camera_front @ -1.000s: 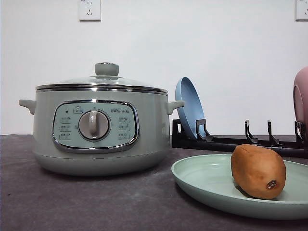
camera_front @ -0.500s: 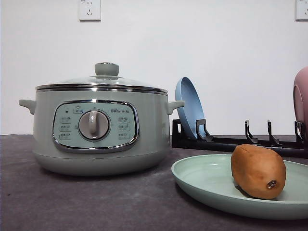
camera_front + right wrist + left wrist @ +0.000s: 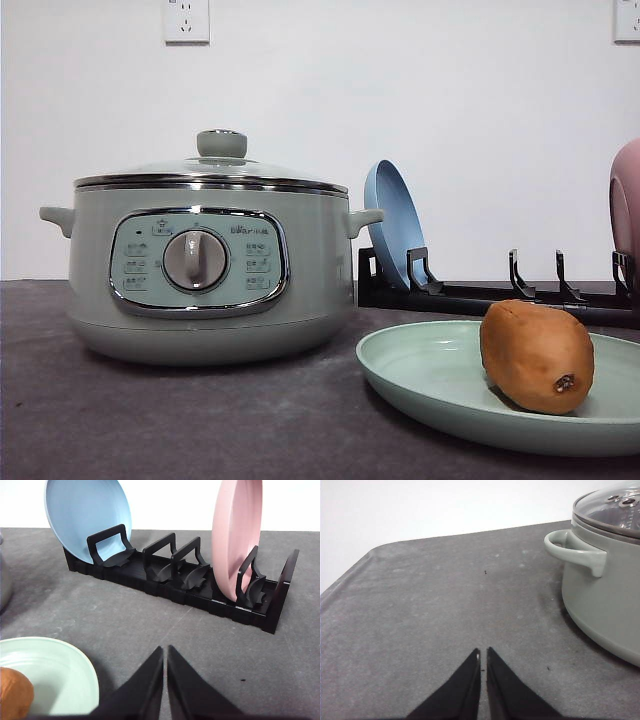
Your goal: Transfer potato from steamer to green plate
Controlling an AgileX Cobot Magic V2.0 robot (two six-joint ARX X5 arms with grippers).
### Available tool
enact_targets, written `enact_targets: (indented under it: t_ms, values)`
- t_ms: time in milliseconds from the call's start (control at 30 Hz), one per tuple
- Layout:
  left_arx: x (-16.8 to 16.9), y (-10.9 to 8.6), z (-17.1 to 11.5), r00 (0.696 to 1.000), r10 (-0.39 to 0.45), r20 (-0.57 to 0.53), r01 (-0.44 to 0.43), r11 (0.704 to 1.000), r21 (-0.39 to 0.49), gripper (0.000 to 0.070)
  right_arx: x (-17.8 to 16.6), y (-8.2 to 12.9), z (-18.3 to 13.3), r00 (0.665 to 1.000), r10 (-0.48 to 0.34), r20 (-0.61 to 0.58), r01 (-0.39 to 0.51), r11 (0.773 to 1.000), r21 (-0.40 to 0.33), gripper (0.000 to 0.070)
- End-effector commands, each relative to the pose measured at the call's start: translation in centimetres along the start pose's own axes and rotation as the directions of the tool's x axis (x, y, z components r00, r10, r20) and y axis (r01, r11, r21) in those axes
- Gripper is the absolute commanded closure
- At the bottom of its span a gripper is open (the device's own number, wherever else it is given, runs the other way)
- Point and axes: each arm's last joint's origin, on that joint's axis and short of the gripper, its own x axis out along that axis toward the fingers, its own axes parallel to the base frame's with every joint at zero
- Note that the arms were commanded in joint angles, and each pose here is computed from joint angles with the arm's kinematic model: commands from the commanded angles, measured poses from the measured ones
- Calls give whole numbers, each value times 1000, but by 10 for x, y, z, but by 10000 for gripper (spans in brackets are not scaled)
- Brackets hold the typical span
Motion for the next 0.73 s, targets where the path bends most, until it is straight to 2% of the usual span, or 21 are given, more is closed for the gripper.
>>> enact_targets:
  t_ms: [0, 700]
  values:
    - [2, -1, -7, 1000, -1, -25, 1, 1000, -6, 685, 0, 0, -1, 1000, -3, 4, 3, 1000, -7, 700]
    - [2, -1, -7, 1000, -1, -25, 1, 1000, -6, 685, 0, 0, -1, 1000, -3, 4, 3, 1000, -7, 700]
